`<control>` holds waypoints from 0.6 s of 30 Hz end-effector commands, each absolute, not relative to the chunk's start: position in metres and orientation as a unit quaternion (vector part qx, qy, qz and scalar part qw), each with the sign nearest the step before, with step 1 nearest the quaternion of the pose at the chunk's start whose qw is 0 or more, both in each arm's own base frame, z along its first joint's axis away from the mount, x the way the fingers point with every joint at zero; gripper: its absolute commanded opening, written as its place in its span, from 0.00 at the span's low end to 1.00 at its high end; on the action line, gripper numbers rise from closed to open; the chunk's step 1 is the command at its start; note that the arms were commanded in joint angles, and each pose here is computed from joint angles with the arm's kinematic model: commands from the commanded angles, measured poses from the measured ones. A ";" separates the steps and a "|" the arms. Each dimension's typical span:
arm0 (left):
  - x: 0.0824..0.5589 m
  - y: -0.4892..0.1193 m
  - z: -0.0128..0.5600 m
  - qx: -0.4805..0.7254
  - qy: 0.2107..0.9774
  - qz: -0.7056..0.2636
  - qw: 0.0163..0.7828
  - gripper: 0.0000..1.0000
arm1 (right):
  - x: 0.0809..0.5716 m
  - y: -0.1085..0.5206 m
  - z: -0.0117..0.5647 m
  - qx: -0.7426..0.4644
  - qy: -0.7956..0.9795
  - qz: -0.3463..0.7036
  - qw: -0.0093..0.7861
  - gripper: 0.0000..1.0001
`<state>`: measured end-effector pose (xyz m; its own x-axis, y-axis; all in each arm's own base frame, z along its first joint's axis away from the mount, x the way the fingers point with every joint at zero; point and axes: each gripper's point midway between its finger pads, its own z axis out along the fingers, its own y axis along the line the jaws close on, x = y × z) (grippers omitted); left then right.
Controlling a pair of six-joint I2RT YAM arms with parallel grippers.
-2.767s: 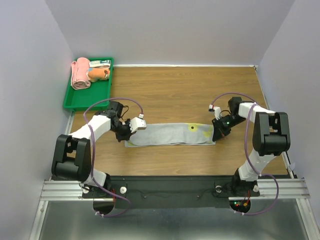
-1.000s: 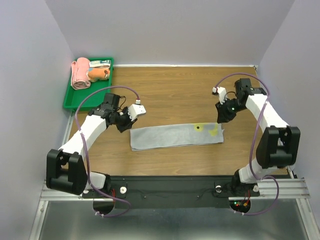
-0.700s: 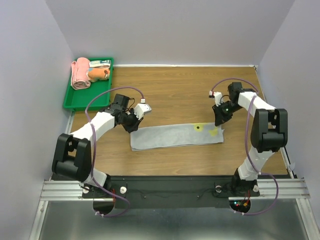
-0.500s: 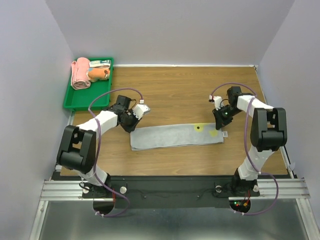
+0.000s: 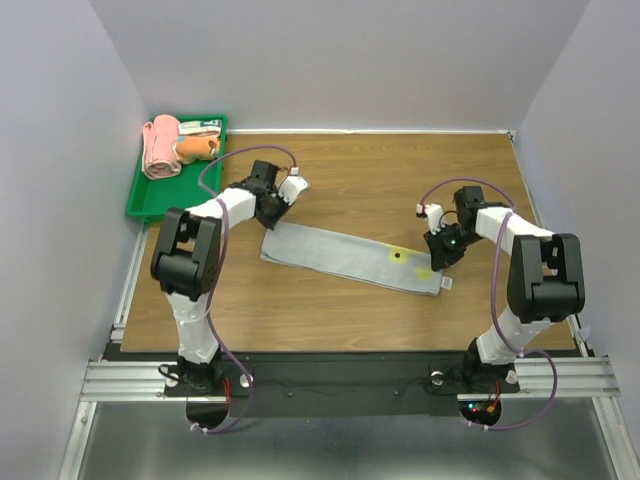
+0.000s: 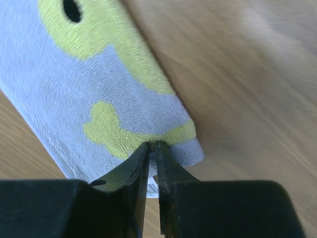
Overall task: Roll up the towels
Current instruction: Fold the towel
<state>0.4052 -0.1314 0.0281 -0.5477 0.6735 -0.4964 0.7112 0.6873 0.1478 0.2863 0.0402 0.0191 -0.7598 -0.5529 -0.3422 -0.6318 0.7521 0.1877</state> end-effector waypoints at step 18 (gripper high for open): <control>0.506 -0.204 0.172 0.290 0.849 -0.113 0.426 0.28 | 0.208 0.200 0.101 -0.420 0.829 0.355 0.099 0.36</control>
